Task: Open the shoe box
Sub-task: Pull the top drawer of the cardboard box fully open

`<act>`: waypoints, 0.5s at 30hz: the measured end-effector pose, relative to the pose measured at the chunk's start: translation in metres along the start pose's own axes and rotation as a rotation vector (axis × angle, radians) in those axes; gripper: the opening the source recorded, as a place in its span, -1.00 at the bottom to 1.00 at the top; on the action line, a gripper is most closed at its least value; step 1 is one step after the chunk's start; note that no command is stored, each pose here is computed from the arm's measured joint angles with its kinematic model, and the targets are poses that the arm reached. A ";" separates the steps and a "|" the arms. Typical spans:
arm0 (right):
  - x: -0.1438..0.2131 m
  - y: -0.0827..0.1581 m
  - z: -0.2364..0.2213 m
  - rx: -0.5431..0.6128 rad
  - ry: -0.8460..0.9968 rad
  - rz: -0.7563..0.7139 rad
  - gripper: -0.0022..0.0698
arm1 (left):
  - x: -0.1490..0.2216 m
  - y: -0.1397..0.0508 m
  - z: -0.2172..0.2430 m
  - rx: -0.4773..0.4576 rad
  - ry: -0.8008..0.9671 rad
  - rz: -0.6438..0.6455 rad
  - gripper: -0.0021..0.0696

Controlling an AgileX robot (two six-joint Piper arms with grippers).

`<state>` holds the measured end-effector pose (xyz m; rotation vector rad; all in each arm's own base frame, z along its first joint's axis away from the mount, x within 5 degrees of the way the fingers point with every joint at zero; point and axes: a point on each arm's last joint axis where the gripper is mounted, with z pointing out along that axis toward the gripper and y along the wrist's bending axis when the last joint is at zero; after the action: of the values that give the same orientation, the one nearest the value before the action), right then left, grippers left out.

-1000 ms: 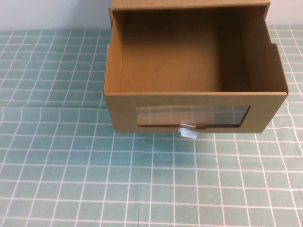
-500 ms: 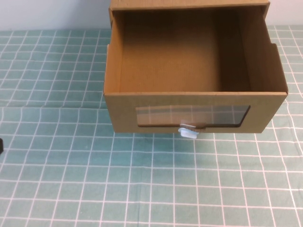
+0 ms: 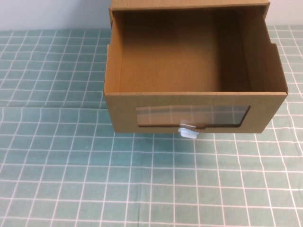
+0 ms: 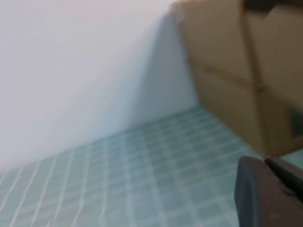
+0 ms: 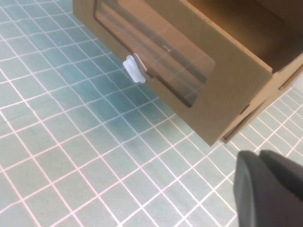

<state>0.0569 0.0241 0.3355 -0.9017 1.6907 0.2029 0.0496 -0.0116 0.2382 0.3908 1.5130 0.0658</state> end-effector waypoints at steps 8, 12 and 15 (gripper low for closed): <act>0.000 0.000 0.000 -0.002 -0.002 0.001 -0.98 | 0.052 -0.009 0.004 -0.076 0.179 -0.125 -0.96; 0.000 0.000 0.000 -0.002 -0.002 0.001 -0.98 | 0.059 -0.013 0.003 -0.046 0.253 -0.157 -0.96; 0.000 0.000 0.000 -0.002 -0.002 0.001 -0.98 | 0.064 -0.015 0.002 -0.026 0.304 -0.168 -0.96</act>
<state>0.0568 0.0244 0.3356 -0.9018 1.6893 0.2068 0.0527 -0.0085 0.1729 0.2381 1.8378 0.0123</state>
